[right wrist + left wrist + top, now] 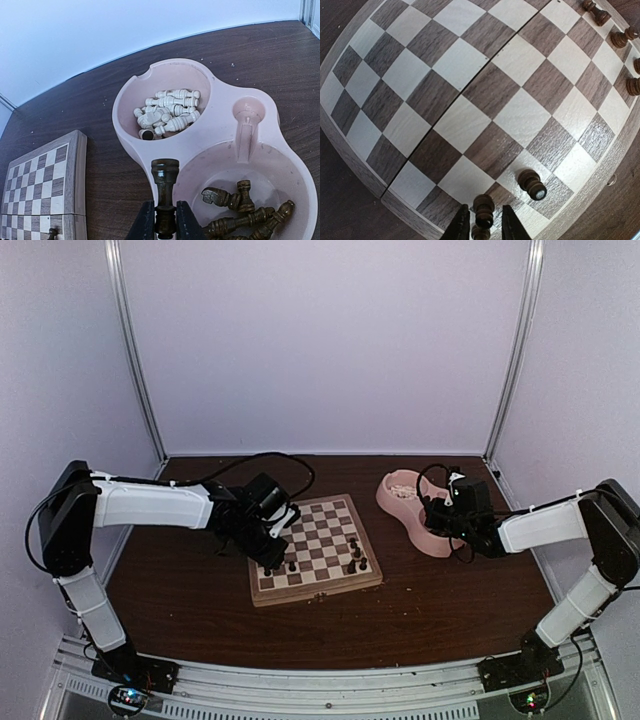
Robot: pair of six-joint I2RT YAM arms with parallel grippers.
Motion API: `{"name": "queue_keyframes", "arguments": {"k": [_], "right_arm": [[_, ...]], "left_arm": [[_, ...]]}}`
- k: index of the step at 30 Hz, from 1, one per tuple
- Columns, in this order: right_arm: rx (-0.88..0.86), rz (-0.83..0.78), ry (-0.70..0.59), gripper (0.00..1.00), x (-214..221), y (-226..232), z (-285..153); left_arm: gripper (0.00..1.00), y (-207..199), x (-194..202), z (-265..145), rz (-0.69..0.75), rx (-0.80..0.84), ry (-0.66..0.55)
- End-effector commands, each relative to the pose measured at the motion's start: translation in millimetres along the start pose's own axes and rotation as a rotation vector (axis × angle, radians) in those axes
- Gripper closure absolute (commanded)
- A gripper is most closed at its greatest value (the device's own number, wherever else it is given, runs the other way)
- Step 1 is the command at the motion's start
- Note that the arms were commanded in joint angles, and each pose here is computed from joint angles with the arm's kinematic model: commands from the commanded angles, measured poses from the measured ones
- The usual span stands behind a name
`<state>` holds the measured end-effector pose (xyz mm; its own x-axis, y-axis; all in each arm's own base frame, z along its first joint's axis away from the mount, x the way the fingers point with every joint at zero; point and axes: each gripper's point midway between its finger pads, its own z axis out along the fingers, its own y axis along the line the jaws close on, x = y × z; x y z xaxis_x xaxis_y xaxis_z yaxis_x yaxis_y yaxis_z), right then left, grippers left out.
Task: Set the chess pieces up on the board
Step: Adjust the pawn at g7.
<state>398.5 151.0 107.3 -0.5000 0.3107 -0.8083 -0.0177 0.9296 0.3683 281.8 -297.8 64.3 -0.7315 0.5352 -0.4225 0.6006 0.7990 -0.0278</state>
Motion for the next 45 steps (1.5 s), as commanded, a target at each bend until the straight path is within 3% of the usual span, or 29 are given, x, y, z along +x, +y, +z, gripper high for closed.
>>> {"name": "queue_keyframes", "arguments": {"k": [1, 12, 26, 28, 31, 33, 45], "right_arm": [[-0.009, -0.002, -0.012, 1.00, -4.2, 0.9, 1.4], [-0.010, -0.004, -0.007, 1.00, -3.8, 1.2, 1.7], [-0.014, -0.005, -0.005, 1.00, -3.6, 2.2, 1.9], [-0.016, -0.005, -0.007, 1.00, -4.1, 3.0, 1.7], [-0.014, -0.005, -0.008, 1.00, -4.2, 2.2, 1.6], [-0.015, -0.005, -0.009, 1.00, -4.2, 2.6, 1.6], [-0.020, -0.004, -0.008, 1.00, -4.3, 3.6, 1.6]], "left_arm": [[0.80, 0.4, 6.6, 5.9, 0.004, 0.008, 0.023], [0.86, -3.6, 4.9, 2.8, 0.002, 0.031, 0.021], [0.85, -12.1, 10.2, -0.1, -0.003, 0.084, 0.039], [0.82, -12.4, 9.5, -1.7, -0.001, 0.086, 0.037], [0.63, -12.4, 6.4, -6.7, 0.003, 0.087, 0.023], [0.57, -11.1, 2.9, -11.9, 0.003, 0.079, 0.010], [0.56, -11.6, -55.6, -65.6, 0.005, 0.066, -0.152]]}}
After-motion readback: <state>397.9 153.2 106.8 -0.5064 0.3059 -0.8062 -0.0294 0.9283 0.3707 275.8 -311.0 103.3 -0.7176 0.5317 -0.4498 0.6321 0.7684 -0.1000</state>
